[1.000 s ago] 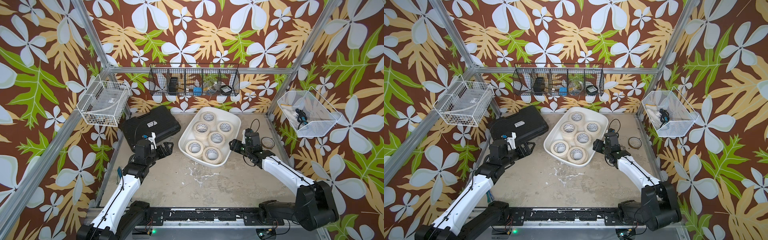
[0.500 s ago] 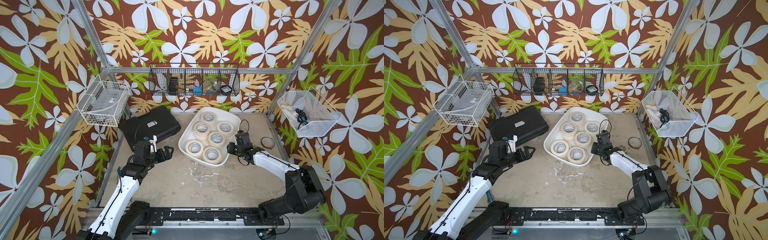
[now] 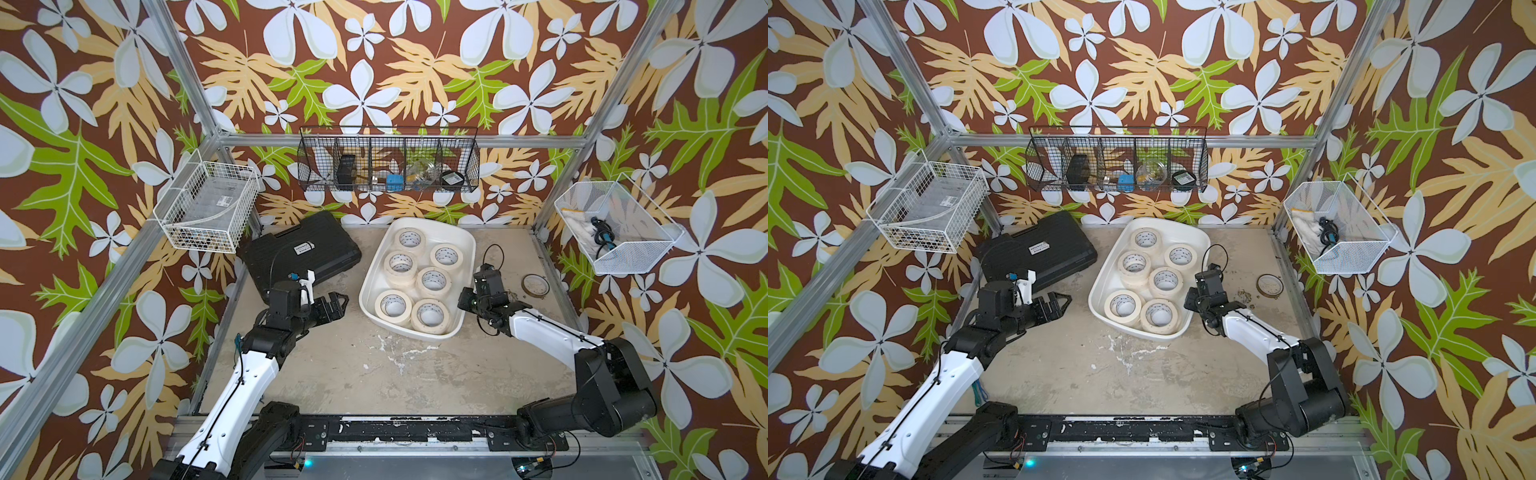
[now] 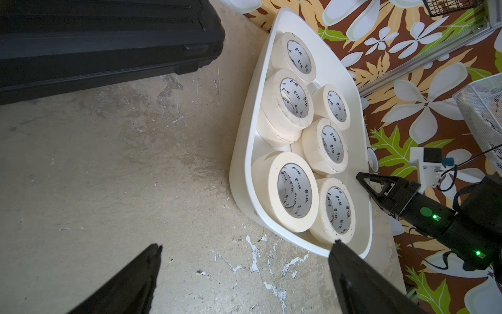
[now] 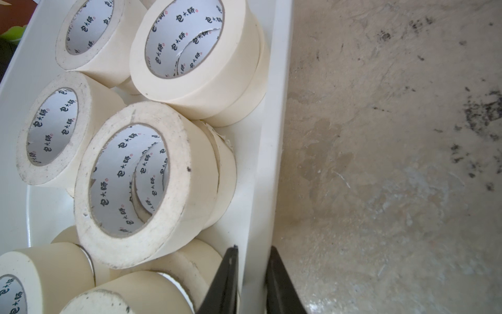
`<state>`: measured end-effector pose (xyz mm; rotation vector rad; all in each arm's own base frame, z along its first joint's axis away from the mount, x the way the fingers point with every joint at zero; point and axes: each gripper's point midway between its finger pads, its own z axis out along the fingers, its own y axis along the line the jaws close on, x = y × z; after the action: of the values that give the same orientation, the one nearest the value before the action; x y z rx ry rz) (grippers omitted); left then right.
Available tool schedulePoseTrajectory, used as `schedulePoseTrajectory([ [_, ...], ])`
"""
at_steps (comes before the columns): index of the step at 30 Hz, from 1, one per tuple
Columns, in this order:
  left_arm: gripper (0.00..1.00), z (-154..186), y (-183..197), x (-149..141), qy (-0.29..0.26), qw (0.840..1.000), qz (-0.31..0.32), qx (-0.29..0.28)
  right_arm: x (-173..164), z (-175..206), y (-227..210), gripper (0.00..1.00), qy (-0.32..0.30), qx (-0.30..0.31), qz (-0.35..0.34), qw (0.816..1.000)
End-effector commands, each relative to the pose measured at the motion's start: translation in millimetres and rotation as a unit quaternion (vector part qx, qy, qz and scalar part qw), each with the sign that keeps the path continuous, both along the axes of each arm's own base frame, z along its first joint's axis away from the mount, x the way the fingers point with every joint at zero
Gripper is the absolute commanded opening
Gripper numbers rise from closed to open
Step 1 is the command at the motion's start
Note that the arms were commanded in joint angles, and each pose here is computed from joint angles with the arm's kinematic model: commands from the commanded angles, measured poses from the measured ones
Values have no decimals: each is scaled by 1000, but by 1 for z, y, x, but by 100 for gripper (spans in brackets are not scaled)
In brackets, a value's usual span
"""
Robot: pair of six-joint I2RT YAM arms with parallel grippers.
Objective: Take out the art tape in the storage box
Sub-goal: Move the storage box to the center of the board.
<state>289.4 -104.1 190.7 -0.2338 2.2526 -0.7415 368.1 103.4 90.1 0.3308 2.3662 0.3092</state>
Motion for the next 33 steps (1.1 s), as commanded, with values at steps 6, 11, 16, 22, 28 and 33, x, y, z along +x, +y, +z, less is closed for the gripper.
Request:
schedulePoseTrajectory([
  [6,99,9,-12,13,2,1000,-10,-11,-38,-3,-6,4,14,-33,51,998],
  [11,98,7,-29,14,5,1000,-31,1,-54,-3,-7,2,10,-29,64,997],
  [16,95,0,-54,10,8,998,-65,24,-59,-2,7,2,8,-21,115,993],
  [22,95,2,-86,10,5,993,-98,64,-62,6,16,3,-1,-14,128,992],
  [28,89,-8,-106,15,13,989,-103,103,-66,6,30,2,-3,-9,149,989],
  [33,80,-24,-112,23,41,987,-98,122,-63,6,33,2,2,0,135,991],
])
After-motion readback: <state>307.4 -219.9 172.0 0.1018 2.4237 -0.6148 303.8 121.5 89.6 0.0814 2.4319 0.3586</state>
